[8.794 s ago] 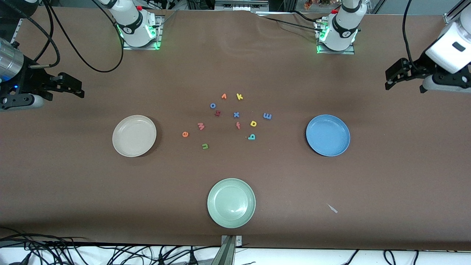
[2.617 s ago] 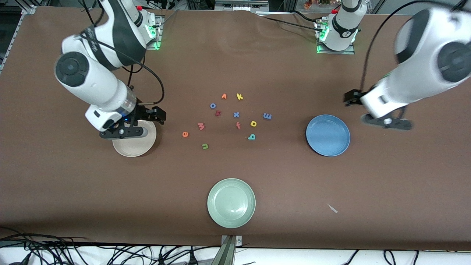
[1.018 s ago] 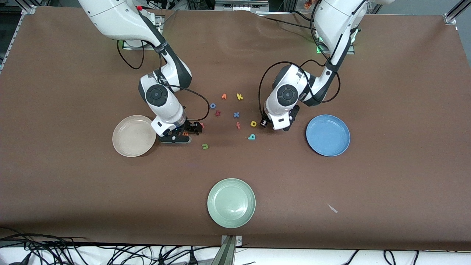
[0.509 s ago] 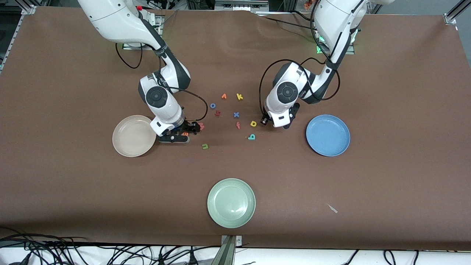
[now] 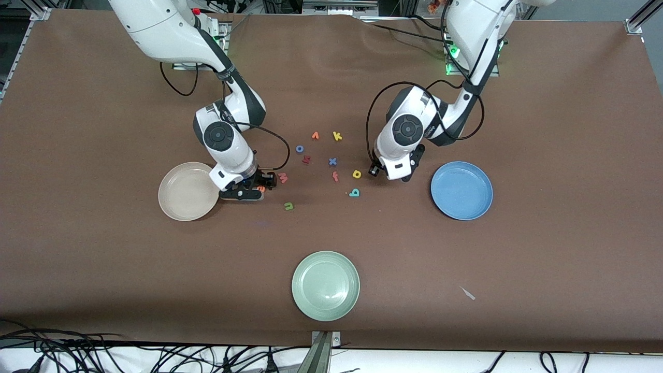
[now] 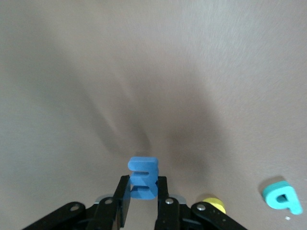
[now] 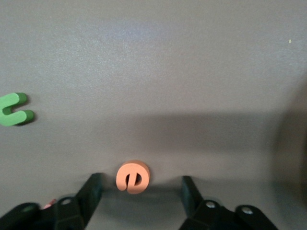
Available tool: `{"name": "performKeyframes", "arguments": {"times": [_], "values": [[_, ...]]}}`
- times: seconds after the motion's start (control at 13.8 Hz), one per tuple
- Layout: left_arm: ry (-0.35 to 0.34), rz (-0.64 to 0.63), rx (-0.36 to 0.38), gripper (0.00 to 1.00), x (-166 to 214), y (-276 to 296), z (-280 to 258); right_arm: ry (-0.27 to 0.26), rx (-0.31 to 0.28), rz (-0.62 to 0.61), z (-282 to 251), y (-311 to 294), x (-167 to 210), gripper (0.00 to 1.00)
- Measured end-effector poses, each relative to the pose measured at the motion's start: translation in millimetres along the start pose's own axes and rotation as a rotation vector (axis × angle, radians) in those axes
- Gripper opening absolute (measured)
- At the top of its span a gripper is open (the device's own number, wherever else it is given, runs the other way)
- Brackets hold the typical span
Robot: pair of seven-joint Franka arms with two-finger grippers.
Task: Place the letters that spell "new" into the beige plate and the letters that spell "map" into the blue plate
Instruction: 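Grasp the orange letter with the right gripper while the left grasps the m, then place the blue m on the blue plate with the left gripper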
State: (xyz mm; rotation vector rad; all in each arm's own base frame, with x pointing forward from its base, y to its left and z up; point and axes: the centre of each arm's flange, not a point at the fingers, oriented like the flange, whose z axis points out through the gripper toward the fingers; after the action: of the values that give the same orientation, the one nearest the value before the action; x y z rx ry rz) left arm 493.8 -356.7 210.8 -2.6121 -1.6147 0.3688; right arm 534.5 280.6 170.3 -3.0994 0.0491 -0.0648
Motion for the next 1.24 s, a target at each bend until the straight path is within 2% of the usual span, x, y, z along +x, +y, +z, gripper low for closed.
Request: {"name": "performKeyframes", "arguments": {"times": [0.07,0.22,0.29,0.44,0.65,0.8,0.94,1.09,1.24], "values": [[0.018,0.008,0.027,0.27,8,3,-18,0.0,0.0,0.0,0,0,0,0.73],[0.071,0.046,0.069,0.27,37,10,-53,0.006,0.004,-0.003,-2,-2,1,0.53],[0.076,0.073,0.077,0.27,59,12,-66,0.006,0.004,-0.003,-2,-2,0,0.53],[0.055,0.149,0.081,0.27,114,12,-78,0.01,0.007,-0.004,-4,-3,1,0.42],[0.012,0.249,0.101,0.27,194,0,-70,0.011,0.008,-0.005,-4,-4,1,0.41],[-0.017,0.253,0.122,0.27,231,-7,-50,0.013,0.008,-0.005,-5,-4,1,0.33],[-0.035,0.257,0.138,0.27,247,-9,-26,0.017,0.01,-0.006,-9,-4,2,0.3],[-0.041,0.263,0.144,0.42,248,-8,-16,0.016,0.006,-0.007,-7,-1,4,0.29],[-0.036,0.272,0.129,0.61,244,-3,-26,-0.005,-0.026,-0.037,-10,13,12,0.29]]}}
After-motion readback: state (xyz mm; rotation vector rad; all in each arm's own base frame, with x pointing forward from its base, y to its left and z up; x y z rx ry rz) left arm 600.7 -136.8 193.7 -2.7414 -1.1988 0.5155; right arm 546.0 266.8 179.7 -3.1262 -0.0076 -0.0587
